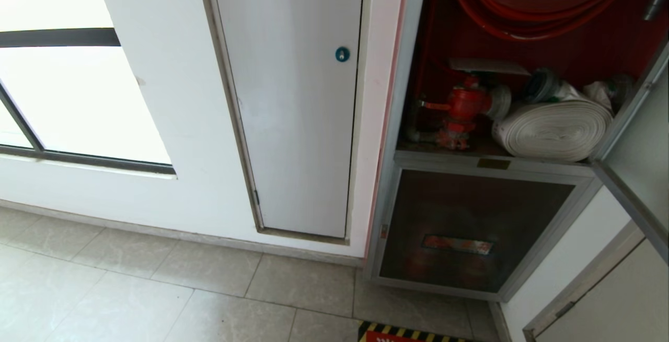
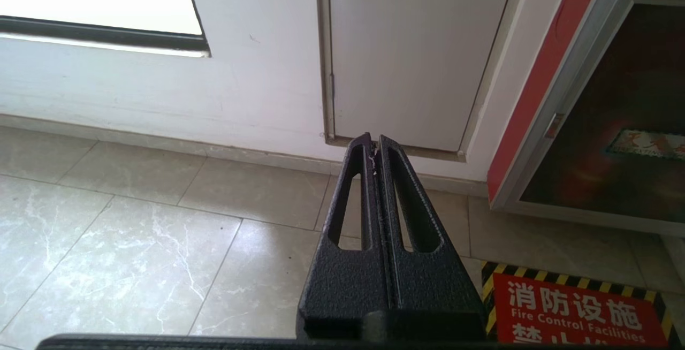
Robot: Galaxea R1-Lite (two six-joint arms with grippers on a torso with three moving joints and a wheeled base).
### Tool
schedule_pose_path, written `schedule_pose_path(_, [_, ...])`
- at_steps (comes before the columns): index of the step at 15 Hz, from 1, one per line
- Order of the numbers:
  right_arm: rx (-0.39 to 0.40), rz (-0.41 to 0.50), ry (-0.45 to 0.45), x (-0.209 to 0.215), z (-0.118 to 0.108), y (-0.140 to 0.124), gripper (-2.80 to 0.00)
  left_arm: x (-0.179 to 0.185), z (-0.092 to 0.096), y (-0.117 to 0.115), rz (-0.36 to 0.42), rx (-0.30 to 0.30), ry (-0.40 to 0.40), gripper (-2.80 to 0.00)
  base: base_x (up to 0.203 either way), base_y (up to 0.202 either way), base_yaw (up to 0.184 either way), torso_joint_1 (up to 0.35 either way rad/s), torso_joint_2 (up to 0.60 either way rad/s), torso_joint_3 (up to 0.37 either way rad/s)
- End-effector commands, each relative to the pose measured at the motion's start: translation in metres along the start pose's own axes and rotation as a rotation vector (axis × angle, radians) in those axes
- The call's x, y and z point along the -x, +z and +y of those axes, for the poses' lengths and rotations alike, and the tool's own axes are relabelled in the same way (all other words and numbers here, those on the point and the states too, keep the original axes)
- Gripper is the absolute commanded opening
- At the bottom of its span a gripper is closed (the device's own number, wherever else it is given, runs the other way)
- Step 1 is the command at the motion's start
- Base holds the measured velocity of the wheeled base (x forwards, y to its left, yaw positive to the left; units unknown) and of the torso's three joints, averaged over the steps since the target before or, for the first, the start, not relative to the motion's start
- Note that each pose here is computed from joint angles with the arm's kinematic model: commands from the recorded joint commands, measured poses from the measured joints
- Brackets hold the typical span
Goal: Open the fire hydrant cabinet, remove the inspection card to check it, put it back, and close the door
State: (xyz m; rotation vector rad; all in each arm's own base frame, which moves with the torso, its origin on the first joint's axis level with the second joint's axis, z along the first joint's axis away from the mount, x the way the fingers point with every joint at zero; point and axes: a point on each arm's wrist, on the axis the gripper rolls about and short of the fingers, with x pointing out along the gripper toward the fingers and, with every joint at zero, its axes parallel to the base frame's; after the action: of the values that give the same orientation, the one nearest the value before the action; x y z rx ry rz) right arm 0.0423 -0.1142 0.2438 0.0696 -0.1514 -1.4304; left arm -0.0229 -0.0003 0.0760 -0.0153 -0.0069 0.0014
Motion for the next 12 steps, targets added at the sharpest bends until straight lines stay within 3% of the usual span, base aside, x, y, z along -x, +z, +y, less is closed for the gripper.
schedule_pose_path(1, [0.001,0.0,-0.009,-0.009,0.002,0.004,-2.8,0.0,0.0,0.0,0.001,0.0,0.0,-2.8,0.0,0.0,0.0,0.0,0.0,0.0])
schedule_pose_path(12, [-0.013,-0.07,0.026,-0.036,0.008,0.03,-2.8,0.0,0.0,0.0,0.001,0.0,0.0,-2.8,0.0,0.0,0.0,0.0,0.0,0.0])
